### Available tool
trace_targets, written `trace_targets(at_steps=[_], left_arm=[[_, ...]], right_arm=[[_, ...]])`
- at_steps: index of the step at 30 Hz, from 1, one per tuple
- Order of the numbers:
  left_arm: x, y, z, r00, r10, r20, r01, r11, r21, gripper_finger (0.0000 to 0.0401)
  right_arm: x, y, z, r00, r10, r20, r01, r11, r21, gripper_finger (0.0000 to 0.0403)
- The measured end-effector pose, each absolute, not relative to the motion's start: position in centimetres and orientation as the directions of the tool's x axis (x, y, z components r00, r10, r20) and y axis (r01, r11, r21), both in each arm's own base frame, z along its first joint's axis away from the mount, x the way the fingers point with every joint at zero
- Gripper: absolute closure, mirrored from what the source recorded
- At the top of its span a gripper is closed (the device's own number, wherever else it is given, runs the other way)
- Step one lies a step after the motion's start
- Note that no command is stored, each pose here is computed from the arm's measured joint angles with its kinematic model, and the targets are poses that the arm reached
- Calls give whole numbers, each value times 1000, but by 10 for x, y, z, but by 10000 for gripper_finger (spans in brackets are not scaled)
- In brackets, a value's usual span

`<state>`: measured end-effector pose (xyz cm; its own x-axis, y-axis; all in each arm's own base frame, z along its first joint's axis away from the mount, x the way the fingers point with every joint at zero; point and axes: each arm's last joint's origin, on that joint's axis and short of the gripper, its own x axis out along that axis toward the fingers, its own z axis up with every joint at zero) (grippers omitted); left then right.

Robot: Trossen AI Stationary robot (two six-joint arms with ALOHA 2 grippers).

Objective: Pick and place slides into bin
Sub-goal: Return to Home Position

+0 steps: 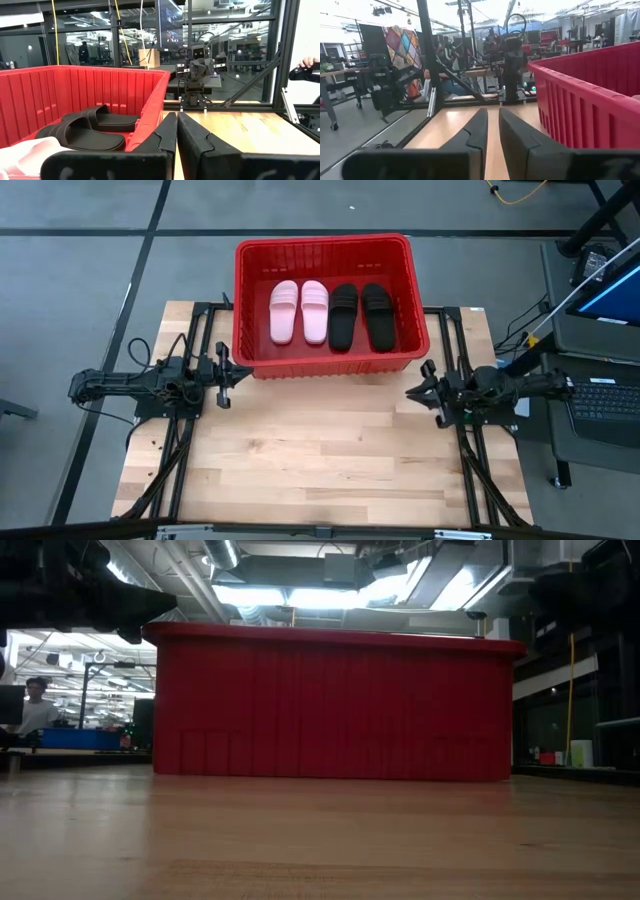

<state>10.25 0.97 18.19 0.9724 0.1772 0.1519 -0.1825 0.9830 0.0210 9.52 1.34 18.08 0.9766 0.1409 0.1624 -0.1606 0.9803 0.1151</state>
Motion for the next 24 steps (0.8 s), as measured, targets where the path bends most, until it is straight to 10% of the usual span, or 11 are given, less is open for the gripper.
trace_targets(at_steps=[24], left_arm=[[102, 10, 182, 972, 177, 152, -182, 983, 21, 393]], right_arm=[[95, 13, 181, 977, 139, 160, -135, 990, -31, 353]])
